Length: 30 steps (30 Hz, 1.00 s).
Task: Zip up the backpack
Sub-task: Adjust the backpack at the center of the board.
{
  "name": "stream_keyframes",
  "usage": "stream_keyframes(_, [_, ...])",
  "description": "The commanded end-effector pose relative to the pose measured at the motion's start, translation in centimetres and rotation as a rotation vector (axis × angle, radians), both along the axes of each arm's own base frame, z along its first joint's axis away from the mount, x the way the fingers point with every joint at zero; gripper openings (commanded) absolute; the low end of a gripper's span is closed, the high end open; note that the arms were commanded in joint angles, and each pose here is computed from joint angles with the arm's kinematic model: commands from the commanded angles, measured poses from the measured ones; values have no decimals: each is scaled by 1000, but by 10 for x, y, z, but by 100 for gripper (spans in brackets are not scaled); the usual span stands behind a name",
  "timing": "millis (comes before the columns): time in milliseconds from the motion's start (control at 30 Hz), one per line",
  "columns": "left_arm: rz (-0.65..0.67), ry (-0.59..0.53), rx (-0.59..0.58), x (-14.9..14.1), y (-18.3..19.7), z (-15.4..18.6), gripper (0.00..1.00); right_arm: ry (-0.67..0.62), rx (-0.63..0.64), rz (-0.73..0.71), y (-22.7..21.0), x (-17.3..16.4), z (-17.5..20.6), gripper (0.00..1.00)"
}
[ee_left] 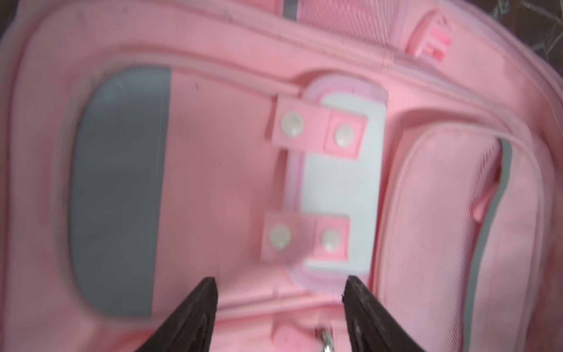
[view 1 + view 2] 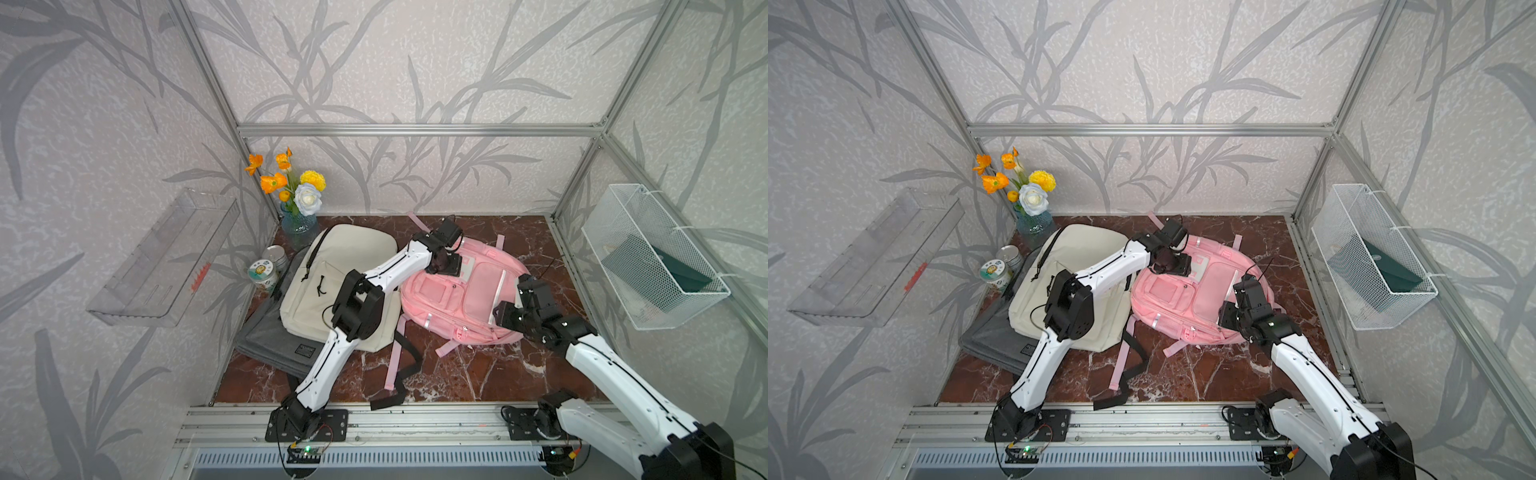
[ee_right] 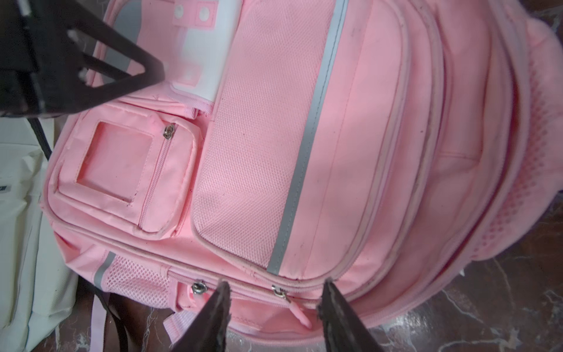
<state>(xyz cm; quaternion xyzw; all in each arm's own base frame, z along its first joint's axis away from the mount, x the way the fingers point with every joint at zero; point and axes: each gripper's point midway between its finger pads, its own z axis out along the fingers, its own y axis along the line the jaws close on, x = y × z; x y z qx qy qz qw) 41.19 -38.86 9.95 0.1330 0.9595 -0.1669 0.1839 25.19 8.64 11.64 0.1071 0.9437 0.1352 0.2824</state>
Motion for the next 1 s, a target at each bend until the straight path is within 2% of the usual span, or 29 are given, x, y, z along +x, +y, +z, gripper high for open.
stream_keyframes(0, [66, -63, -97, -22, 5, 45, 68, 109, -24, 71, 2, -28, -17, 45])
stream_keyframes(133, [62, -13, -161, -56, -3, 33, 67, 114, -24, 82, 5, -40, -31, 44])
stream_keyframes(333, [17, 31, -211, -81, -33, 13, 69, 133, -66, 80, 2, -37, -51, 46])
stream_keyframes(533, [-7, 102, -215, -91, -50, -15, 68, 151, -68, 103, 10, -28, -69, 44])
stream_keyframes(733, [15, 115, -137, -84, -37, -44, 62, 164, -69, 119, 23, -23, -77, 39])
stream_keyframes(967, [32, 127, -109, -82, -29, -58, 59, 109, -119, 56, 13, -10, -54, 37])
